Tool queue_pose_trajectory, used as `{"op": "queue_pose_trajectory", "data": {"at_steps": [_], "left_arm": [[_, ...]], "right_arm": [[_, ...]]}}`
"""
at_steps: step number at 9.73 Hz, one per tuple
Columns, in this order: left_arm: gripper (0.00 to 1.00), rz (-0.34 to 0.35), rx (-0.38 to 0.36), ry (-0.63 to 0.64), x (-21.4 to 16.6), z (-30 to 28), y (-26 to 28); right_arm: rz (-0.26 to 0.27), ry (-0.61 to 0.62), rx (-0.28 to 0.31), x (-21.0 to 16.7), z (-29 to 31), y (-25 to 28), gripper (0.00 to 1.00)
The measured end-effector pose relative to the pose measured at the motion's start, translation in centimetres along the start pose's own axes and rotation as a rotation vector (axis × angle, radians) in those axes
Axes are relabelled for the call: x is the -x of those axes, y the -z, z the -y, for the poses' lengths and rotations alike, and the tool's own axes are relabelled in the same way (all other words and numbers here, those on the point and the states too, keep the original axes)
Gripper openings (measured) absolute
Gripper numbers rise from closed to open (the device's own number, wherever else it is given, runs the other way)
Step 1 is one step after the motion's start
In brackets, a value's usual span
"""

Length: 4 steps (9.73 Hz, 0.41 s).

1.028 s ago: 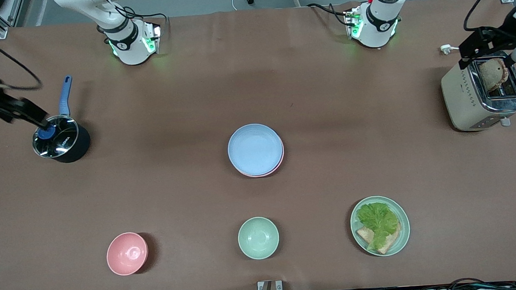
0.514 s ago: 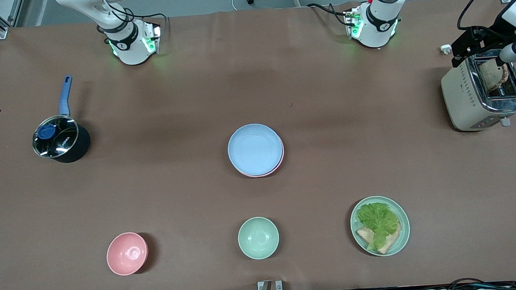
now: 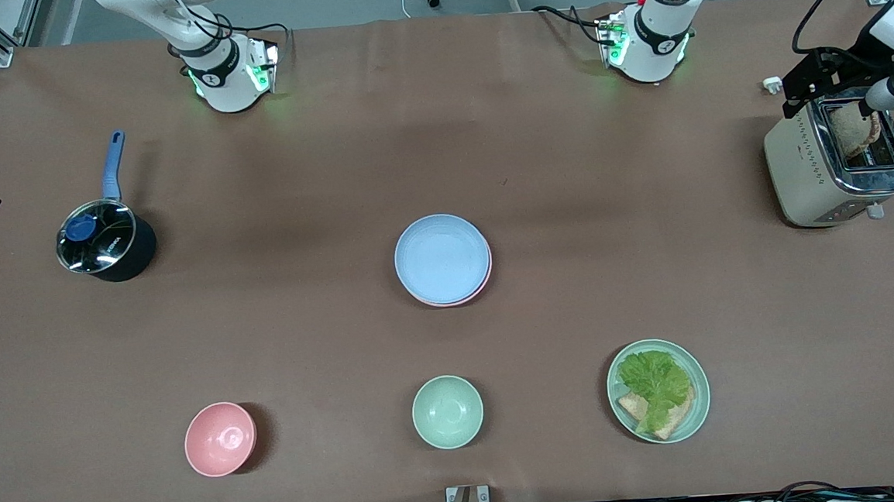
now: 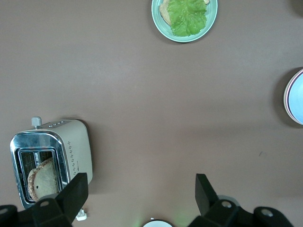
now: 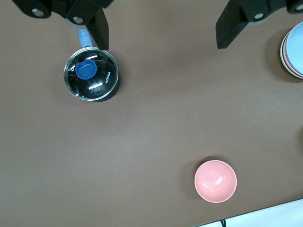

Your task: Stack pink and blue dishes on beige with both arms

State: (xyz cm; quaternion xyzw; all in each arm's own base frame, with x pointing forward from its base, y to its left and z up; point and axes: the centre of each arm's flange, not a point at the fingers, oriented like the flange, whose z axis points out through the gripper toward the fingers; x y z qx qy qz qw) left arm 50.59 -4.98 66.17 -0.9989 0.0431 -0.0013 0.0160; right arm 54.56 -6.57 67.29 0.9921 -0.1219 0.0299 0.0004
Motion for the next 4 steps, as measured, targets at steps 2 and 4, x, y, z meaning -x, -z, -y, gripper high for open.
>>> {"op": "queue_pose_trajectory", "data": {"at_steps": [2,4], "left_arm": [[1.00,-0.014,0.001,0.000,-0.17,0.04,0.59],[1.00,-0.017,0.001,0.001,-0.28,0.06,0.70]], "right_arm": [[0.001,0.002,0.000,0.03,0.08,-0.01,1.00],[0.002,0.002,0.000,0.04,0.11,-0.02,1.00]]}}
